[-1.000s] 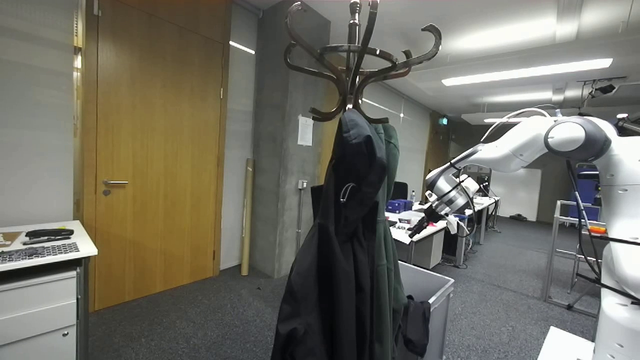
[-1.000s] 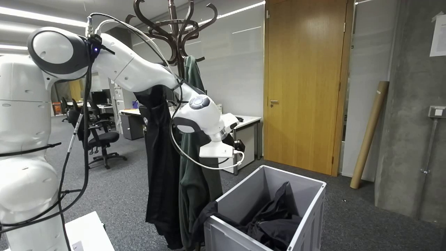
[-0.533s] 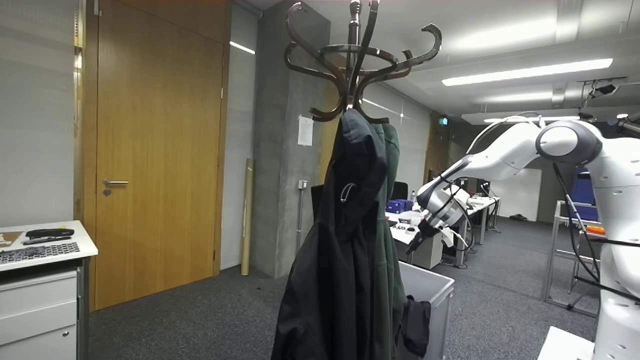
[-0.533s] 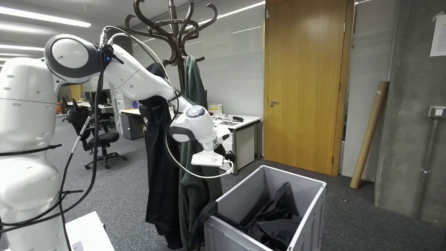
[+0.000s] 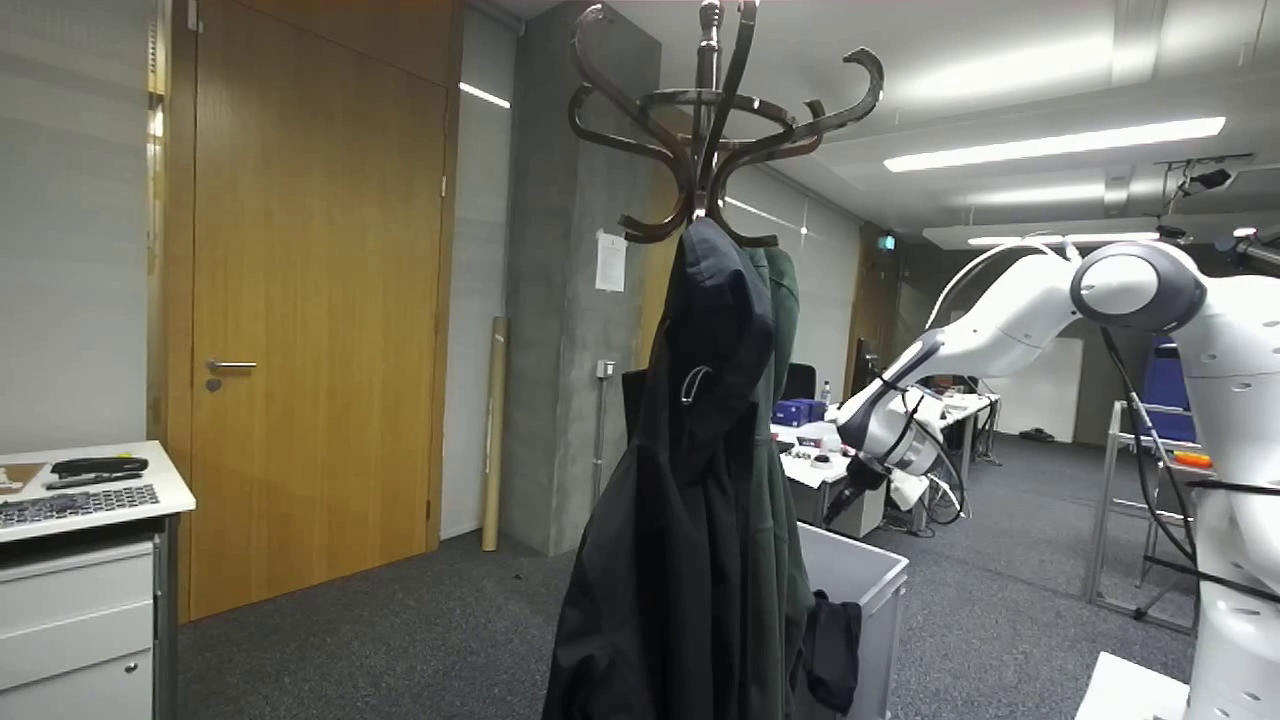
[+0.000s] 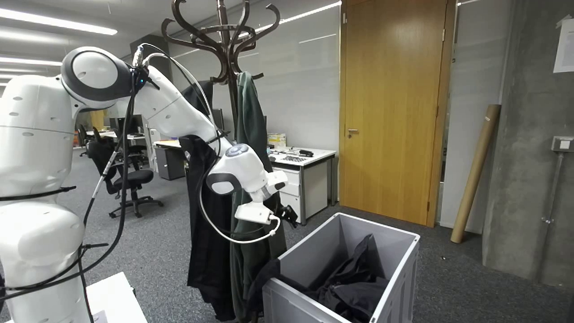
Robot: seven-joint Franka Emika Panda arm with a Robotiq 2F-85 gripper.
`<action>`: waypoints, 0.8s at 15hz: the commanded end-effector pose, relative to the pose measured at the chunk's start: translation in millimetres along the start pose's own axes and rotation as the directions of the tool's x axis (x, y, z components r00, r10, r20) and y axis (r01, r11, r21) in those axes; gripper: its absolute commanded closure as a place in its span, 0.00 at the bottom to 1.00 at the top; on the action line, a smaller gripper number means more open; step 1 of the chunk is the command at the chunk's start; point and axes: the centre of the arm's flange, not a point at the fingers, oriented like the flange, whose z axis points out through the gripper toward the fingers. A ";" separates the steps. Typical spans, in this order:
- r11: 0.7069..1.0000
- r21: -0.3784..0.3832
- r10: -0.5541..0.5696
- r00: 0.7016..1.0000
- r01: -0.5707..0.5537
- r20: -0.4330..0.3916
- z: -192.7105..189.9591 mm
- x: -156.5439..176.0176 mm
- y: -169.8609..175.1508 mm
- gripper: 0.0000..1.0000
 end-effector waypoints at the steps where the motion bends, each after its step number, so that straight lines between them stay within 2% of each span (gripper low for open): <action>1: 0.992 -0.059 0.110 0.994 -0.112 -0.026 -25.8 -8.2 -1.8 0.00; 3: 0.990 -0.027 0.141 0.990 -0.141 0.001 -26.7 -16.2 -5.2 0.00; 6: 0.983 0.107 0.141 0.984 -0.152 0.108 -32.8 -31.0 -11.8 0.00; 11: 0.959 0.156 0.207 0.961 -0.237 0.184 -50.0 -58.2 -7.2 0.00; 12: 0.970 0.130 0.180 0.969 -0.204 0.172 -16.4 -54.4 -6.6 0.00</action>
